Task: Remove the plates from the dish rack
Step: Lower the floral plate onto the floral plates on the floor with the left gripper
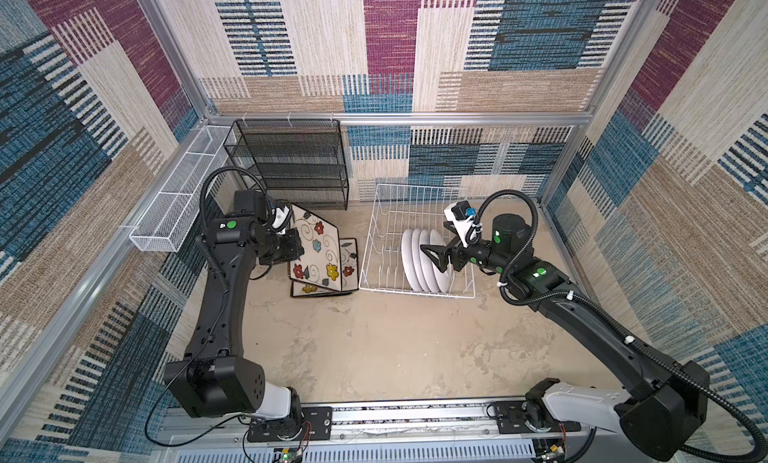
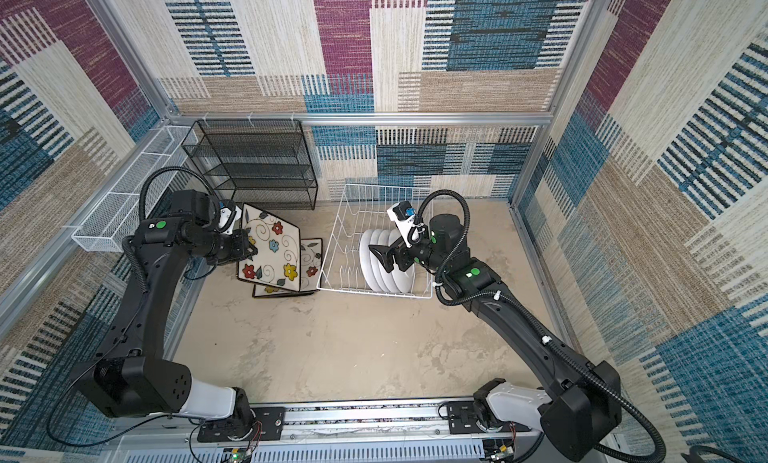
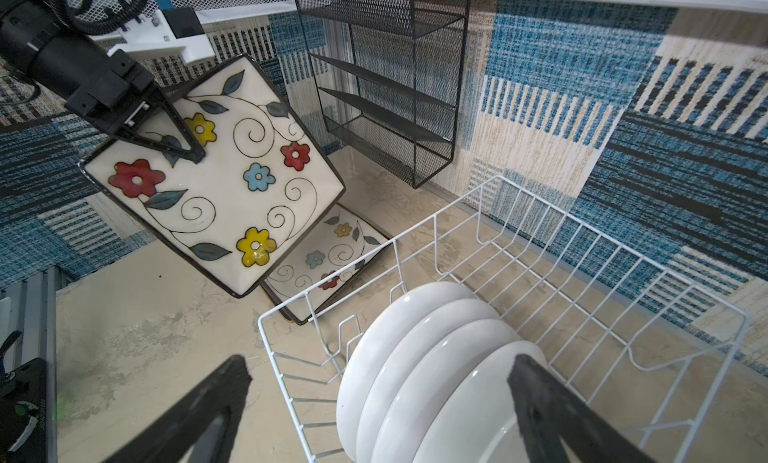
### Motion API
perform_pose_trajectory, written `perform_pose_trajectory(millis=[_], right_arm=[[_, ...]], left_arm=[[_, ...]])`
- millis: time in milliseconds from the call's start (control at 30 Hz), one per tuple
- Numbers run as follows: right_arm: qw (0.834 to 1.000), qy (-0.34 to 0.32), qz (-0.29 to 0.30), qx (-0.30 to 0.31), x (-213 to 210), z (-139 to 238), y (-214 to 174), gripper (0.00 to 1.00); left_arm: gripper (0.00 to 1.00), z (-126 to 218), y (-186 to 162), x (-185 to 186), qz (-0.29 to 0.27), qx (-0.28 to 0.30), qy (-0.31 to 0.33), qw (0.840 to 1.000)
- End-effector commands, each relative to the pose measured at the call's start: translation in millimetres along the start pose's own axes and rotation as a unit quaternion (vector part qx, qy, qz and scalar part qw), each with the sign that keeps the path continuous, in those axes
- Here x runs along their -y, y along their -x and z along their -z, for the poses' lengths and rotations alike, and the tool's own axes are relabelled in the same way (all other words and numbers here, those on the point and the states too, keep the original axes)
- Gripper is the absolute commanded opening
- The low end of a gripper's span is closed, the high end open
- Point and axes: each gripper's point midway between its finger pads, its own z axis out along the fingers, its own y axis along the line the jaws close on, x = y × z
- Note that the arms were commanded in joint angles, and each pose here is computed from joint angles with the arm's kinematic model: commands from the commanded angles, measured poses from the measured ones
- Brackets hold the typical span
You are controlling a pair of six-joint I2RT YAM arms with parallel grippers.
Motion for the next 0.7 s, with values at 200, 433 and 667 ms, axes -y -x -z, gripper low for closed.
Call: perform_pose_trajectory(millis=[200, 433, 667], right_arm=[[1.0, 0.007, -0.012, 0.008, -5, -2, 4, 1.0], [1.0, 0.0, -0.024, -0.008, -1, -6, 2, 1.0], [0.999, 0.006, -0.04, -0.01, -3, -9, 0, 1.0]], left_arm=[[0.0, -25, 34, 11, -0.007, 0.035, -0.096, 0.995], [0.0, -47, 30, 7, -0.011, 0.008, -0.121, 0.993], [0.0, -66, 27, 1, -0.001, -0.013, -0.142, 0.99]])
